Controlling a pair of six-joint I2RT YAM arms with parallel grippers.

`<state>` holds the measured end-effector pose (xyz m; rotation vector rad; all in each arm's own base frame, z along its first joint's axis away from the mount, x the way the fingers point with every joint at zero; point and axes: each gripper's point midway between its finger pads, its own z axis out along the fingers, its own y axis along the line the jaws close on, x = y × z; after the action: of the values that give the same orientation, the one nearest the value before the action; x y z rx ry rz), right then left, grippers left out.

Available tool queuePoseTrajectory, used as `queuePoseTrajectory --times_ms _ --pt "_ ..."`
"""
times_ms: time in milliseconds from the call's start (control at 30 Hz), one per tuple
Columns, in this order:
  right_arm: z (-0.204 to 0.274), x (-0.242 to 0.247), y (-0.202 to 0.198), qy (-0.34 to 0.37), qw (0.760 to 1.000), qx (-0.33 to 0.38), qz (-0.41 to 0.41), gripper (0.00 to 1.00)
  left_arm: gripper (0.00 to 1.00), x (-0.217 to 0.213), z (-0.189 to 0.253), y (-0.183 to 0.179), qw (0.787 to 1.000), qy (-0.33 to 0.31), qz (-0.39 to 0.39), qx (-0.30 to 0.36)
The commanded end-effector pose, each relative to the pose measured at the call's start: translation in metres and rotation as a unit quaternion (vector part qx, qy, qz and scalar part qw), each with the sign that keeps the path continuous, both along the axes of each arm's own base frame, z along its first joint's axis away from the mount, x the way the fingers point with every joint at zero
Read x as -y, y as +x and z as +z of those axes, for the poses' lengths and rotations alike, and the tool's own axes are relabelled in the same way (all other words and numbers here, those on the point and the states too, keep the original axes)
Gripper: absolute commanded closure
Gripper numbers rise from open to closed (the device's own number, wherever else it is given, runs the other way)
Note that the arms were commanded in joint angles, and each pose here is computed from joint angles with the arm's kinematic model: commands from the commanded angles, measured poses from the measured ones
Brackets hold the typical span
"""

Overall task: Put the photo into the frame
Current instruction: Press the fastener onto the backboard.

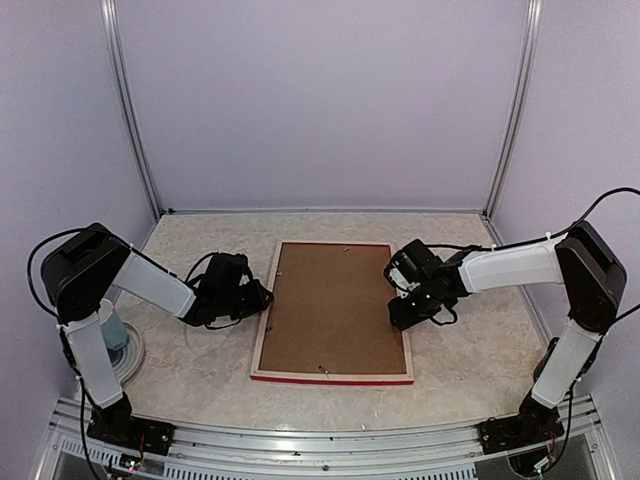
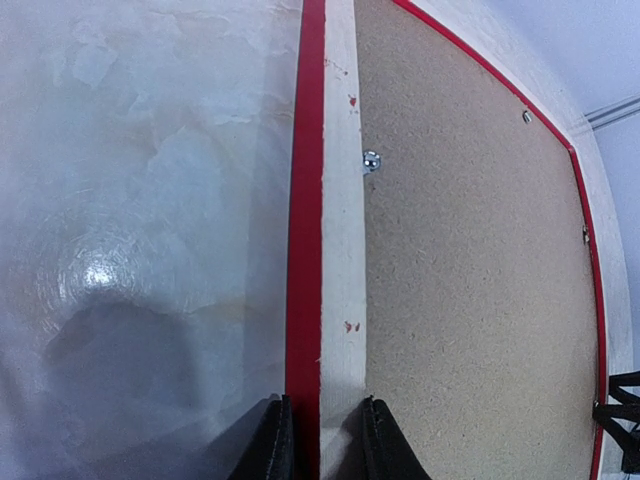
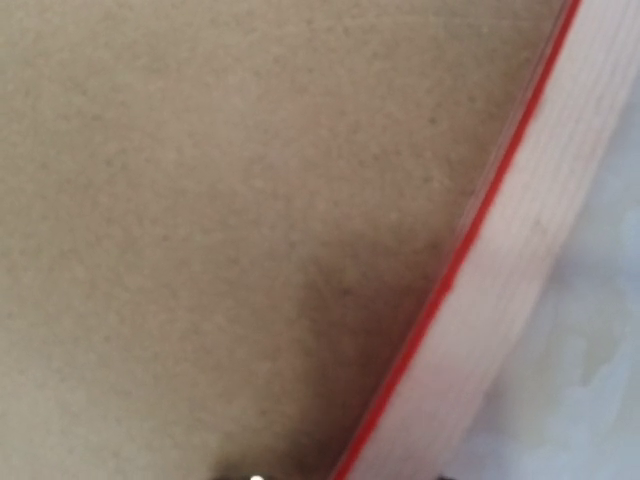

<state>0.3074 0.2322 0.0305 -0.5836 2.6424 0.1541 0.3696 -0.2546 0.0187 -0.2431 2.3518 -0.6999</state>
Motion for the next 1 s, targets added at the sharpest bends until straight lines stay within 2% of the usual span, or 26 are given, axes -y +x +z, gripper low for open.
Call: queuePoseTrajectory --times_ms 0,233,400,533,633,967 --pt "-0.0173 0.0140 -0.0168 -0.022 0.999 -0.036 0.010 0.61 0.89 -0.0449 -0.0895 -0.0642 0.981 0.095 0.009 -0.168" --pt "-0.0131 0.0175 -0.0154 -0.022 0.999 -0.032 0.006 0.63 0.89 -0.0448 -0.0892 -0.0639 0.981 0.095 0.009 -0.167" --pt "-0.0168 0.0164 -0.0160 -0.022 0.999 -0.036 0.008 0.73 0.89 -0.0448 -0.0899 -0.0640 0.981 0.095 0.009 -0.168" --pt "-0.0211 0.0157 -0.0177 -0.022 0.999 -0.041 0.010 0.75 0.89 -0.0450 -0.0911 -0.0642 0.981 0.096 0.009 -0.169" --pt "-0.0207 0.0143 -0.0184 -0.020 0.999 -0.039 0.012 0.80 0.89 -0.0449 -0.0909 -0.0641 0.981 0.096 0.009 -0.169" --pt "-0.0224 0.0100 -0.0160 -0.023 0.999 -0.034 -0.013 0.81 0.89 -0.0450 -0.0917 -0.0643 0.981 0.096 0.009 -0.170"
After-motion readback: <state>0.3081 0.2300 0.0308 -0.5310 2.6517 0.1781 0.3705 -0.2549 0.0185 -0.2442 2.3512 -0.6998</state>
